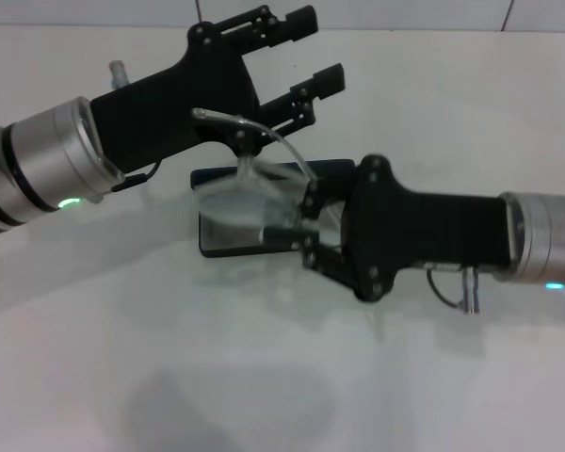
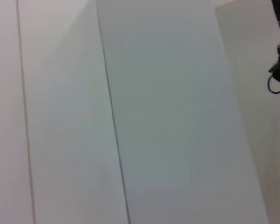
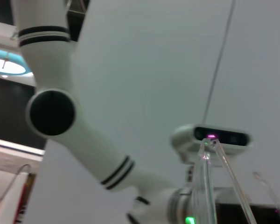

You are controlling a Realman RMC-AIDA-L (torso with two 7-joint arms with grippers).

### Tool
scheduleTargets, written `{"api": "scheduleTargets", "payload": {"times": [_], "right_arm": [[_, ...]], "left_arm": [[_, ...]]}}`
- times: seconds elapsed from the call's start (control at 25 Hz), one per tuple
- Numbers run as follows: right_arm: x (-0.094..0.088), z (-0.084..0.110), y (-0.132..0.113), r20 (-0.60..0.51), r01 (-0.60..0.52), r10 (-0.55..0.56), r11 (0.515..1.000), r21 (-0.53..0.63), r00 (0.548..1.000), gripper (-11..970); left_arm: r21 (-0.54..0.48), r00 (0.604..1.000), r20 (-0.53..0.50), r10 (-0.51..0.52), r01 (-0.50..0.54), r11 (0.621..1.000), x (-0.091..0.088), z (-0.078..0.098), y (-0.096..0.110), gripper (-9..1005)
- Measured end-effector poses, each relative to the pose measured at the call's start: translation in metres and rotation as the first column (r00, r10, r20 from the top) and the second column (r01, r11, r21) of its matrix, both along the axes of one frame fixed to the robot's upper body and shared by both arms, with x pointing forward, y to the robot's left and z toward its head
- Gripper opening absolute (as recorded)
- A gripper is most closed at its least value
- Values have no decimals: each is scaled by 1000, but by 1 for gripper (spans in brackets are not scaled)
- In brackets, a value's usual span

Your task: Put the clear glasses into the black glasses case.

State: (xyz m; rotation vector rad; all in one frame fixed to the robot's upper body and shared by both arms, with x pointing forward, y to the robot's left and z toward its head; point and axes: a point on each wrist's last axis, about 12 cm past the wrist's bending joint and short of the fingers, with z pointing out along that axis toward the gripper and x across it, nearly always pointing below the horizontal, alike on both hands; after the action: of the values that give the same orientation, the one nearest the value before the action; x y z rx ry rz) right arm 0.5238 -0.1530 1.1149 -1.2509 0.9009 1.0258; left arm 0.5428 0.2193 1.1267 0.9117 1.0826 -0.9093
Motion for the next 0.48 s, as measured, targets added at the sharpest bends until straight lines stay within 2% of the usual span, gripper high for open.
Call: {"api": "scheduleTargets", "payload": {"times": [0.16, 0.48], "right_arm": [[9, 1, -6, -49, 58, -58, 998, -8, 997, 121], [13, 0, -6, -70, 66, -68, 997, -38, 995, 120]], "left_arm": [[-1, 1000, 20, 19, -19, 1000, -2, -2, 2, 556], [5, 1000, 19, 14, -14, 1000, -2, -3, 2, 556]]}}
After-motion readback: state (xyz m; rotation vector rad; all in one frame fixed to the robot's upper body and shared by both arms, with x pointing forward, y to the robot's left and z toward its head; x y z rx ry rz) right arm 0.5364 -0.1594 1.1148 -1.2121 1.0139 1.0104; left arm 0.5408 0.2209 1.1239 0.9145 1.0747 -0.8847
